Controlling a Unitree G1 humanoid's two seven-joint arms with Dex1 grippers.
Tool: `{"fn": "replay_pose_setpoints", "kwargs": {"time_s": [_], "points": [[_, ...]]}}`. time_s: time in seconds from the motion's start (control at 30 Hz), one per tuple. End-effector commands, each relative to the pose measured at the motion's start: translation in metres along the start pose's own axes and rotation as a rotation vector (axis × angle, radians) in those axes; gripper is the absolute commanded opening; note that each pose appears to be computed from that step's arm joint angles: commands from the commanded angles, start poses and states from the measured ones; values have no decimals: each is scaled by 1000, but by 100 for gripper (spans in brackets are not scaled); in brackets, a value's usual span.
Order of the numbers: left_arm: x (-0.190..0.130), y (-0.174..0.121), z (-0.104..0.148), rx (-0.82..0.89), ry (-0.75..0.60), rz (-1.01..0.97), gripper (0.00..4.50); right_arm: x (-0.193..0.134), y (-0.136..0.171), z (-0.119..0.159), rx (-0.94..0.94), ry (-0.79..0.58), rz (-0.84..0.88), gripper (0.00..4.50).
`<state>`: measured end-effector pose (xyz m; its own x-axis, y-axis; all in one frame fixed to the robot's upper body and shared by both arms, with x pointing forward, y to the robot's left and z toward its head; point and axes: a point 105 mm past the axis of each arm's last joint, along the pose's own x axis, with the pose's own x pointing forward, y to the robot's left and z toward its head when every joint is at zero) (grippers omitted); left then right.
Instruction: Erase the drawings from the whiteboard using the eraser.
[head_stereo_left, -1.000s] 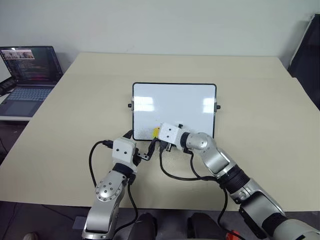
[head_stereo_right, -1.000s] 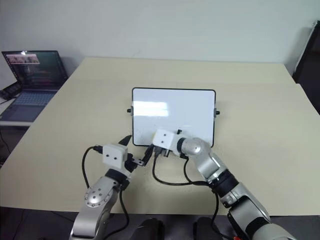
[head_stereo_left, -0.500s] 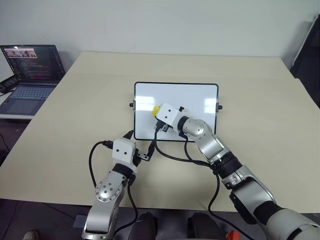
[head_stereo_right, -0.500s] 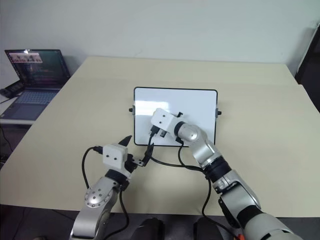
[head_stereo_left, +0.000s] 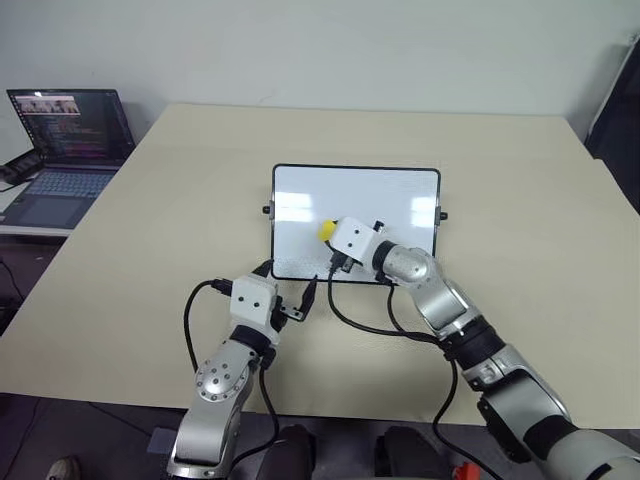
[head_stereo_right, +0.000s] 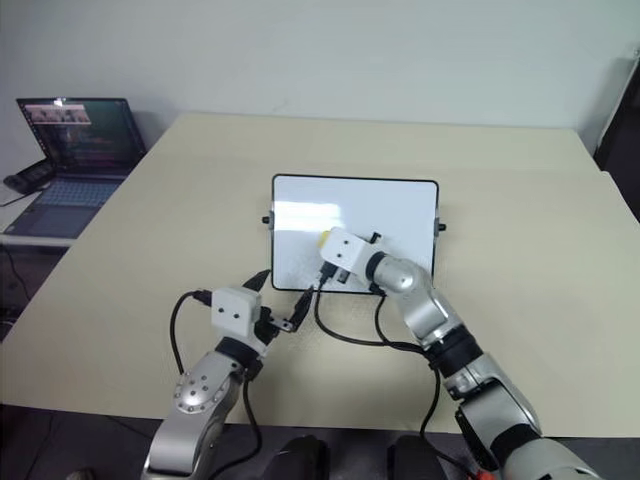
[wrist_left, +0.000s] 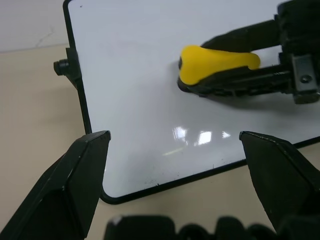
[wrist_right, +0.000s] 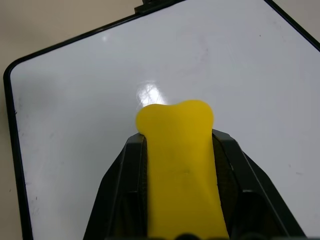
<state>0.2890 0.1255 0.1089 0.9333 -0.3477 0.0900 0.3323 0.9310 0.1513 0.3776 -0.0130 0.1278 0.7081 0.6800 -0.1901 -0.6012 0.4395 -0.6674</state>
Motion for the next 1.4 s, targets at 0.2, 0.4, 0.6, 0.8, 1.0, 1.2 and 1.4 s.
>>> {"fn": "replay_pose_setpoints", "kwargs": {"time_s": [0.2,0.4,0.6,0.8,1.0,1.2,1.4], "points": [[-1,0,13,14,-43,-8,450,-33,4,-57,35,196,10,136],[-1,0,10,12,-41,-6,450,-31,6,-53,39,191,14,136],[-3,0,6,11,-36,-5,450,-2,9,-17,59,92,4,136],[-4,-1,8,10,-38,0,450,21,15,11,67,27,10,136],[-5,-1,8,12,-36,5,450,24,8,13,72,21,-7,136],[-3,-2,8,11,-39,-10,450,-1,-4,-7,95,45,-29,136],[5,-4,12,27,-64,-68,450,-43,-15,-20,104,85,-46,136]]}}
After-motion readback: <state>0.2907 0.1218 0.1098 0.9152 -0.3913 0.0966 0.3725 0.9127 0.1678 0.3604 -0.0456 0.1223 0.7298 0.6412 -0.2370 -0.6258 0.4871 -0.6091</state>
